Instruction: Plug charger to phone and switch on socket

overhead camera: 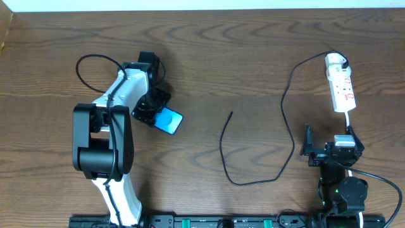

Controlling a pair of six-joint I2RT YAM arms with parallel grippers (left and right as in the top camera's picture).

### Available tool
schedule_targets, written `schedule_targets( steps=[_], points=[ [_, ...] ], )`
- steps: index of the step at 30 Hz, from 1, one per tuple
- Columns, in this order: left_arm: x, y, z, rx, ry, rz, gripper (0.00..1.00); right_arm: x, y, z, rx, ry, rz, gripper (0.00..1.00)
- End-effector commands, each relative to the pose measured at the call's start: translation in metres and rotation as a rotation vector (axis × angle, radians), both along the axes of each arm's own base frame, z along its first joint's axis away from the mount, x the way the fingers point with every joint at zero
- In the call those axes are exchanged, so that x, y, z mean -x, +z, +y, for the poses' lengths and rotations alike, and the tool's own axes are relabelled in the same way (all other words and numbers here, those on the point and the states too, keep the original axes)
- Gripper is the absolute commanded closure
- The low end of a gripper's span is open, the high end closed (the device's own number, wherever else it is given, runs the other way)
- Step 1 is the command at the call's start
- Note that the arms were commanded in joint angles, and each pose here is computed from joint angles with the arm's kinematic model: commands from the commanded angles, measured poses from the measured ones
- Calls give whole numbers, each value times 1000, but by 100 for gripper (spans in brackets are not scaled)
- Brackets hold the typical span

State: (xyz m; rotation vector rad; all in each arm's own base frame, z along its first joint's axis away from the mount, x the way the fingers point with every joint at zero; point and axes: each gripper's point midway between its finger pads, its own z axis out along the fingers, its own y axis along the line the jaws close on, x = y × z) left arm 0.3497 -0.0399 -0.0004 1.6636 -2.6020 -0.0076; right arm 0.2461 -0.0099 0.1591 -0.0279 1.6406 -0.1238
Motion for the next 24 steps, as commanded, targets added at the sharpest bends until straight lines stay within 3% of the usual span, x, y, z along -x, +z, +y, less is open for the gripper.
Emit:
schedule_targets(
  steps=[1,11,24],
  points=[
    [5,-8,0,-39,306,30,93,0,-1,0,13,1,0,1],
    [-3,-8,-2,-49,723,7,92,0,-1,0,13,1,0,1],
    [-11,-8,2,-62,854,-35,93,0,-1,0,13,1,0,1]
  ],
)
